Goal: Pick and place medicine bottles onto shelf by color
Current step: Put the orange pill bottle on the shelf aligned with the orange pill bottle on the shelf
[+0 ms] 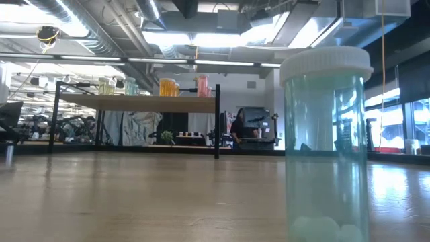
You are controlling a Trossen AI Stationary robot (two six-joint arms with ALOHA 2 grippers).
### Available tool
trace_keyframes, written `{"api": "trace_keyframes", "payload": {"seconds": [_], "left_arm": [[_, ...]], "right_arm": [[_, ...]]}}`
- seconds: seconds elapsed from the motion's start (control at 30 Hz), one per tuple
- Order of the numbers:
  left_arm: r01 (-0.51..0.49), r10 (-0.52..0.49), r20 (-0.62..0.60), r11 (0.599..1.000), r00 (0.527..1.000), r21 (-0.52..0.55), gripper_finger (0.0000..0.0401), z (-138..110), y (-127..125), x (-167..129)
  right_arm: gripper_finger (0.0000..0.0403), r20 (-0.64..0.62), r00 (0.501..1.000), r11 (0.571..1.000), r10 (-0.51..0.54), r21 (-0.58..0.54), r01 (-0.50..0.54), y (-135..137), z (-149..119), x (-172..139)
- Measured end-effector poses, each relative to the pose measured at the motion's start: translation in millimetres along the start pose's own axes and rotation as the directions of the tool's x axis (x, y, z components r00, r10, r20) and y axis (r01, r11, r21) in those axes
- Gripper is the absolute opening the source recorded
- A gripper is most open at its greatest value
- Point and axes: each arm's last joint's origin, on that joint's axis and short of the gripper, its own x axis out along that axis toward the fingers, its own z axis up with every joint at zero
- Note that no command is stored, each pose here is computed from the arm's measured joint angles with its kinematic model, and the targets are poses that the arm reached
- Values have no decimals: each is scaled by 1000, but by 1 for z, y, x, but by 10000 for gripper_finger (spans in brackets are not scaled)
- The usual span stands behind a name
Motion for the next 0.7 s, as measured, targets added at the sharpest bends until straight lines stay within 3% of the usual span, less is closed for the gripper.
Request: {"api": "trace_keyframes", "payload": {"seconds": [0.3,0.7], "left_arm": [[-6,4,47,999,999,37,191,3,-2,0],[-7,3,96,999,995,41,191,12,0,4]], "right_arm": [[273,34,999,997,-3,78,1,-7,3,3],[273,65,998,997,12,71,-16,-7,2,11]]}}
